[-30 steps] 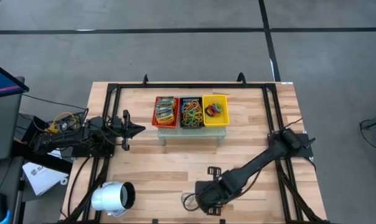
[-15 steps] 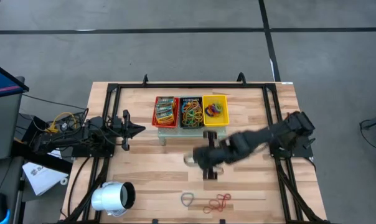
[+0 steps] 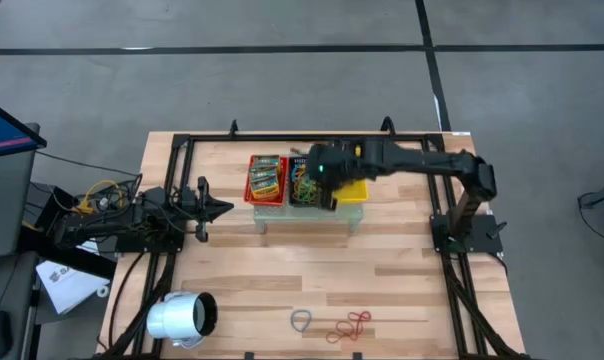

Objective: Pick & Place Office Desk Supplies
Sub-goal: Put the green rubber band into the black bin on the shelf

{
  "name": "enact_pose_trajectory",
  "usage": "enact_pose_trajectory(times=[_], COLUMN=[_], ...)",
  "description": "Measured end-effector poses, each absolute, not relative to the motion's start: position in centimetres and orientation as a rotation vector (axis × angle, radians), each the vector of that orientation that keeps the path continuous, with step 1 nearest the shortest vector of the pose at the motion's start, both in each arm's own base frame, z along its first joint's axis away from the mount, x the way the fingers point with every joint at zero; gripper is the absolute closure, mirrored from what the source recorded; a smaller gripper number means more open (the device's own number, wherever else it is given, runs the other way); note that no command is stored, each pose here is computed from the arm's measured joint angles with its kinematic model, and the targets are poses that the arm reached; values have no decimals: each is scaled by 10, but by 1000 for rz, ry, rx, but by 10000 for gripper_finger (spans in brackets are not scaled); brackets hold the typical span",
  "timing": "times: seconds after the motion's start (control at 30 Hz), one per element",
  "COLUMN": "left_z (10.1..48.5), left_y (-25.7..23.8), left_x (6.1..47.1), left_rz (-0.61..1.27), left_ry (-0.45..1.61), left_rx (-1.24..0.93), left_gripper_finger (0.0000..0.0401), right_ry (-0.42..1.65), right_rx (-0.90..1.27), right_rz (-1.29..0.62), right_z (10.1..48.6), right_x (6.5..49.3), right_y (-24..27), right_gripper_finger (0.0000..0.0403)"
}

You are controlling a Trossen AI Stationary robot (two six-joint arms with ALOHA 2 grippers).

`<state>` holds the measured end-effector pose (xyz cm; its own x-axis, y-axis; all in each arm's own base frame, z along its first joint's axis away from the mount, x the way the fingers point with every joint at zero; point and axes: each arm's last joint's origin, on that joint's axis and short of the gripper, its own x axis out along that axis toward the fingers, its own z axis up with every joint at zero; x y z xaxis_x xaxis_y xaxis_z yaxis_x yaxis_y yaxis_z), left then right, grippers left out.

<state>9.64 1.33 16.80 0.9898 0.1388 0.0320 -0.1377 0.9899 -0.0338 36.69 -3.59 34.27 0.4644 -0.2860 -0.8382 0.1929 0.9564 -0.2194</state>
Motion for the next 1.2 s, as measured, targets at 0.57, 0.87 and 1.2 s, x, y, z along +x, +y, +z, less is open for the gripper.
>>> enact_pose_trajectory(times=[0.57, 0.87, 1.2], left_z=[168, 168, 168], left_y=[13, 13, 13], left_x=[96, 96, 96], left_rz=[139, 139, 138], left_ry=[-34, -35, -35], left_rx=[-32, -32, -32], left_gripper_finger=[393, 393, 393], right_ry=[969, 1059, 1065], right_rx=[19, -6, 9], right_rz=[-357, -348, -422], right_z=[343, 313, 312], right_x=[369, 386, 384], right_y=[-87, -91, -102], right_gripper_finger=[403, 399, 363])
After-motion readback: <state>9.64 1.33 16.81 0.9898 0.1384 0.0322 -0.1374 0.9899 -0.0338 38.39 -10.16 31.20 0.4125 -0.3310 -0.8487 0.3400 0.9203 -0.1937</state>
